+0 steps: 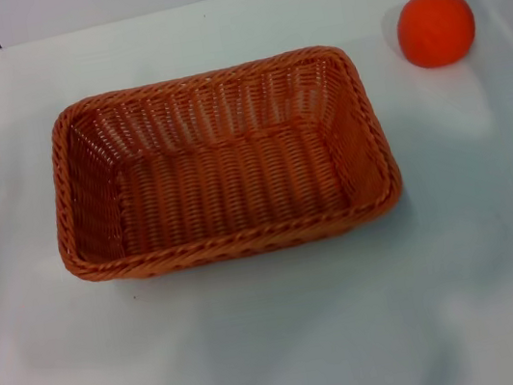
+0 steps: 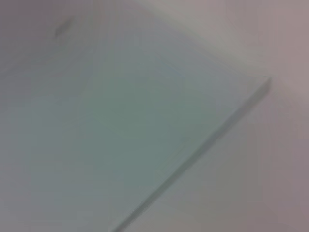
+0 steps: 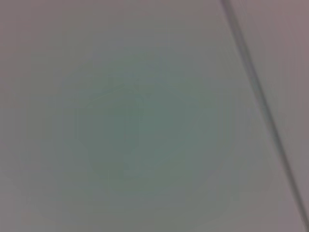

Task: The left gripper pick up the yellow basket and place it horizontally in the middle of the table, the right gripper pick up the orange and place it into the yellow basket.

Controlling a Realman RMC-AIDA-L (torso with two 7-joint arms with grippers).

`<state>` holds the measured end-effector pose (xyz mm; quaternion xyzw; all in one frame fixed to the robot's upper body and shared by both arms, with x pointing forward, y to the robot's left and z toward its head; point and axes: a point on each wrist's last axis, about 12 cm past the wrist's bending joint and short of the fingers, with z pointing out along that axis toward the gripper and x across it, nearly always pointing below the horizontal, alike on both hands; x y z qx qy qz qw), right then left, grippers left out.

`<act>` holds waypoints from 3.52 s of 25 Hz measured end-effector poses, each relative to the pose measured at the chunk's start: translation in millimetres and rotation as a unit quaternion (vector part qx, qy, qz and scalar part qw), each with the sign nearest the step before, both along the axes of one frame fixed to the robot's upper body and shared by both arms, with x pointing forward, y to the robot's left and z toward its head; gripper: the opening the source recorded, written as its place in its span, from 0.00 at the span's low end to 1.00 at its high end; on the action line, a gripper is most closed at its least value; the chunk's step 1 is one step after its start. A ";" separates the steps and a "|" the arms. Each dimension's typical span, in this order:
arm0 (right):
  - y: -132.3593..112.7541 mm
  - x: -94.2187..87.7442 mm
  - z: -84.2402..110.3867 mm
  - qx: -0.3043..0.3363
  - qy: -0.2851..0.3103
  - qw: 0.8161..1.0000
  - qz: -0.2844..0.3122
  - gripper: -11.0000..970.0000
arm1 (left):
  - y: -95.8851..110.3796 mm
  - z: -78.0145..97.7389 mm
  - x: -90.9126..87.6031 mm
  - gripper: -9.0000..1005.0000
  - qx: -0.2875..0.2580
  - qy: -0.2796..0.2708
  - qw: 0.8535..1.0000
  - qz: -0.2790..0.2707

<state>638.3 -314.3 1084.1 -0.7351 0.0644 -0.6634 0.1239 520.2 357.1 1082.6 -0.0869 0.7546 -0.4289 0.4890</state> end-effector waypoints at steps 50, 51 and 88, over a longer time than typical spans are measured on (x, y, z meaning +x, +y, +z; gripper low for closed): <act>-13.9 4.9 19.5 -0.058 0.204 0.964 0.162 0.32 | -30.5 4.8 1.9 0.73 -0.007 -0.264 0.961 0.084; -15.4 2.5 22.5 -0.030 0.181 0.969 0.166 0.31 | -30.3 4.8 1.9 0.73 -0.008 -0.264 0.961 0.085; 43.7 -47.4 18.0 0.056 -0.121 0.956 0.261 0.87 | -36.6 -5.4 -11.2 0.73 -0.035 -0.268 0.958 0.099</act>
